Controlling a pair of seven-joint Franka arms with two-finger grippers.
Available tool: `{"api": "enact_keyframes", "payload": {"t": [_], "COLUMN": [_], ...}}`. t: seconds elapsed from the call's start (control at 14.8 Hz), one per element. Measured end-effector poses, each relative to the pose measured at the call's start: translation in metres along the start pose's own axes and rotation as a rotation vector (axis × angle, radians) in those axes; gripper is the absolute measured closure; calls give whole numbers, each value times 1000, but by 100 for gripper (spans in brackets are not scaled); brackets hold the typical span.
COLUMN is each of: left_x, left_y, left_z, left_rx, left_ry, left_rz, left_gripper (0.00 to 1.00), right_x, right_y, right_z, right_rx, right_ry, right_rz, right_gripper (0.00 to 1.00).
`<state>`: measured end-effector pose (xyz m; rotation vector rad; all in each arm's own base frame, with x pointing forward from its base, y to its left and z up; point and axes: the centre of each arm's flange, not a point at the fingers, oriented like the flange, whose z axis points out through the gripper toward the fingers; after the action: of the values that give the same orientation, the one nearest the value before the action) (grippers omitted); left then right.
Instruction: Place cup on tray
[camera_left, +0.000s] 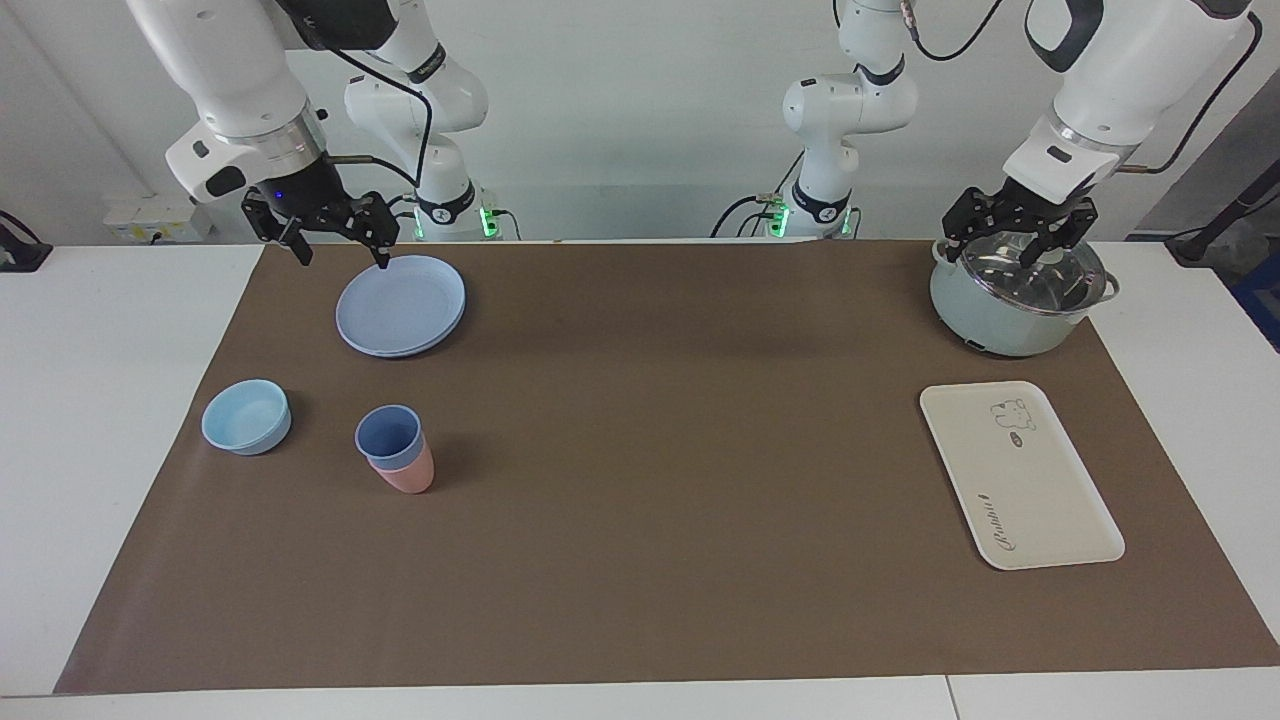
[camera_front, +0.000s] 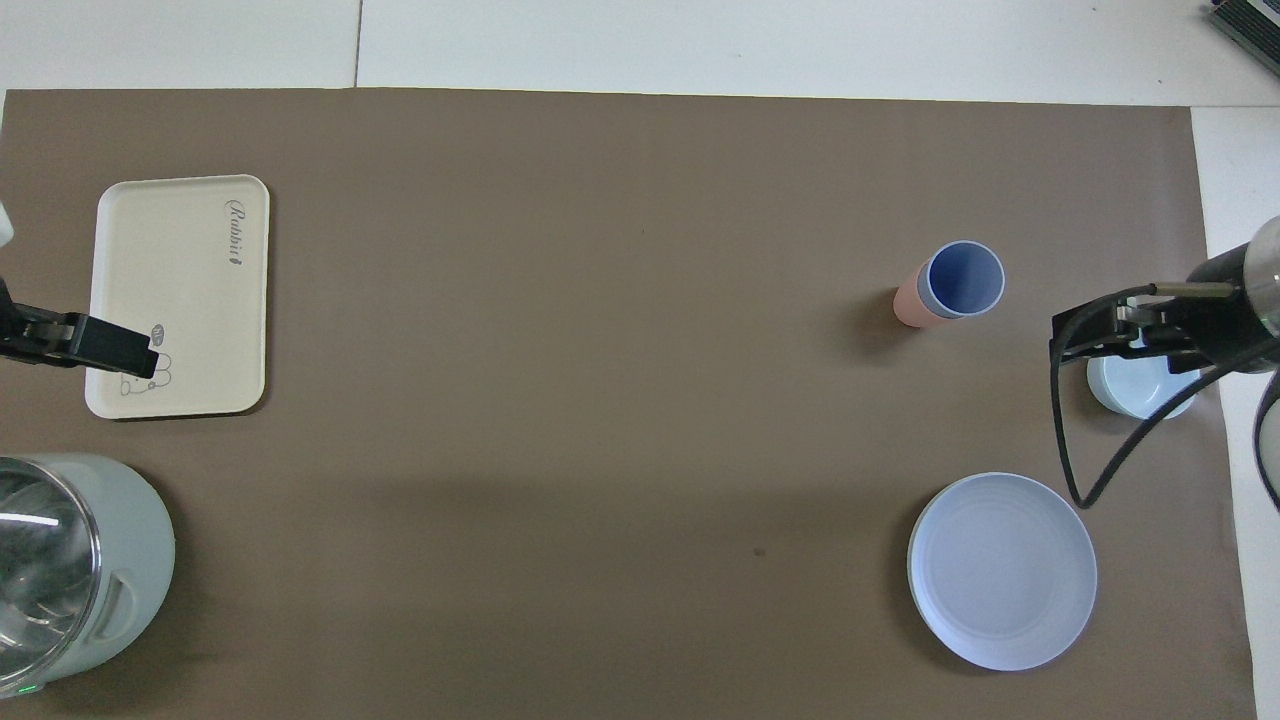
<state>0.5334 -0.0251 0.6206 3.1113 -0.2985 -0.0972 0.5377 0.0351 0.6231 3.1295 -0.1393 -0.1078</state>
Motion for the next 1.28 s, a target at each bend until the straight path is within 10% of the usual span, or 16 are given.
{"api": "enact_keyframes", "payload": {"t": [0.81, 1.28], "left_x": [-2, -3], "left_y": [1, 2], "left_z": [3, 4], "left_rx": [-1, -1], "left_ry": [-7, -10], "left_rz": [1, 2], "left_gripper": [0, 0], "right_x": [-7, 9], "right_y": [16, 60], "right_z": [-11, -14], "right_rx": [5, 103], "right_ry": [20, 84], "right_rz": [28, 307], "right_gripper": [0, 3]}}
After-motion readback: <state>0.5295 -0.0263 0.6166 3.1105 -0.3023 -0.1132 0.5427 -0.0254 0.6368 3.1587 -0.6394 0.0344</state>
